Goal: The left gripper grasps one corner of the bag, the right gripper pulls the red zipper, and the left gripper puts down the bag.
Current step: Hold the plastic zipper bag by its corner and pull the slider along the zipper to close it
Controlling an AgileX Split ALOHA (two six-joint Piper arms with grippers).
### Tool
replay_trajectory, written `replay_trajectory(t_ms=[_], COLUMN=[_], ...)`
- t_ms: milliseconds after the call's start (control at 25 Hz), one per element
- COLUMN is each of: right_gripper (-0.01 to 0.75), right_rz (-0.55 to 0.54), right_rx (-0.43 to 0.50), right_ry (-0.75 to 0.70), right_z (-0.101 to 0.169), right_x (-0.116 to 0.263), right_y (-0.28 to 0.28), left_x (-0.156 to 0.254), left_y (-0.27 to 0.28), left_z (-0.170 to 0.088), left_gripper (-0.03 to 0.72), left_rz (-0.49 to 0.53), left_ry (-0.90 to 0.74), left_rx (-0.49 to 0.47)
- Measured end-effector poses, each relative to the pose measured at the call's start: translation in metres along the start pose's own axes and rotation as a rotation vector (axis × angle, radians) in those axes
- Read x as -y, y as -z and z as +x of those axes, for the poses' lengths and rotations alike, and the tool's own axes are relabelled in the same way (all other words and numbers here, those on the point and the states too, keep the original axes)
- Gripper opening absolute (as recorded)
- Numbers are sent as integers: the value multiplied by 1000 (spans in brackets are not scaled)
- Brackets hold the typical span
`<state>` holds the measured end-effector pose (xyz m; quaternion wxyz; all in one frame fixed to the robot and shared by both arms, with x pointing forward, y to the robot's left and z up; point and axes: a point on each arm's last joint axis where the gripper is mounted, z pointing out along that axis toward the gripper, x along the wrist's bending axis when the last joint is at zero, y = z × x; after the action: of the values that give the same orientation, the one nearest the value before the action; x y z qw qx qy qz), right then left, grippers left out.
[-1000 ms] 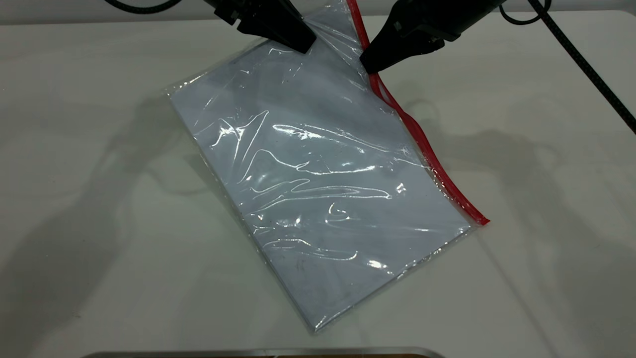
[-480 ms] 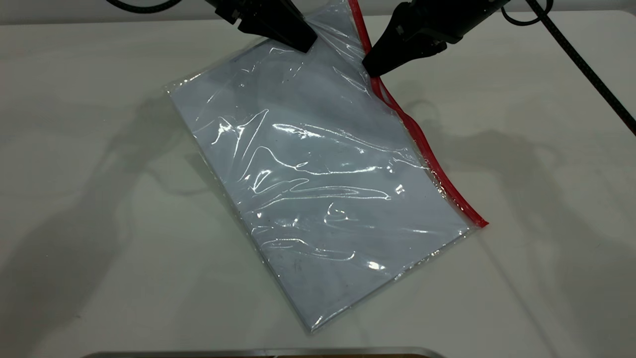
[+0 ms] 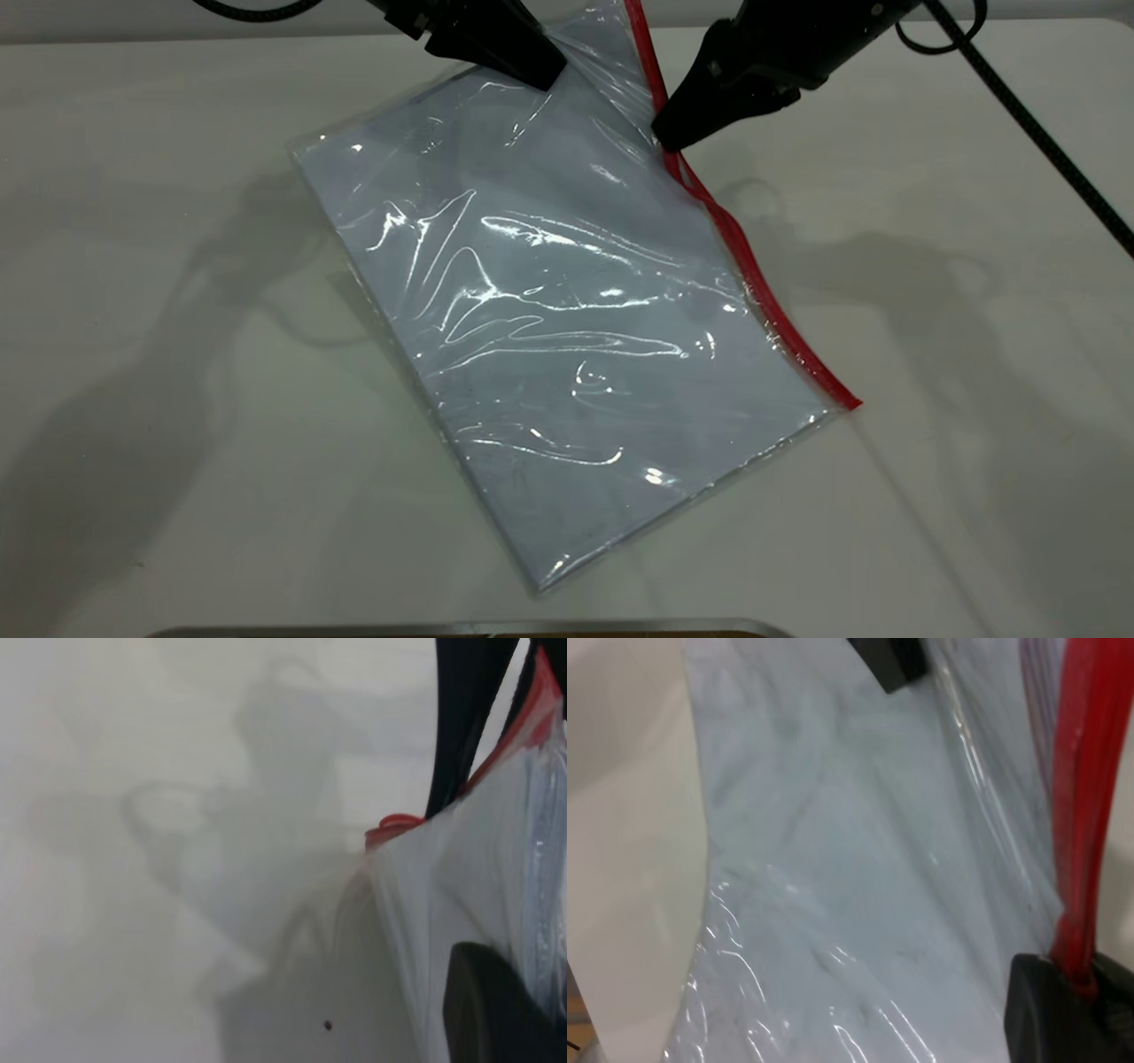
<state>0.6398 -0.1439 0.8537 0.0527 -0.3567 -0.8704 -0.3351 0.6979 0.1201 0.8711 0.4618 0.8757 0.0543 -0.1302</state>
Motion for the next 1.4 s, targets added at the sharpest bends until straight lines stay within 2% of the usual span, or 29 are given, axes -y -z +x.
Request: replay_trajectory(t_ms=[800,1400], right_gripper=[76,79], right_rz=[67,180], right_rx=[55,15], right_ry=[28,-98], right_z=[-12,-38], right_x=[16,52], right_y=[-12,-10], left_x=[8,11], left_y=[19,26], left_z=[7,10], left_gripper=[51,51], left_rz=[-35,-55], left_ry=[34,51], left_rx=[-38,-54])
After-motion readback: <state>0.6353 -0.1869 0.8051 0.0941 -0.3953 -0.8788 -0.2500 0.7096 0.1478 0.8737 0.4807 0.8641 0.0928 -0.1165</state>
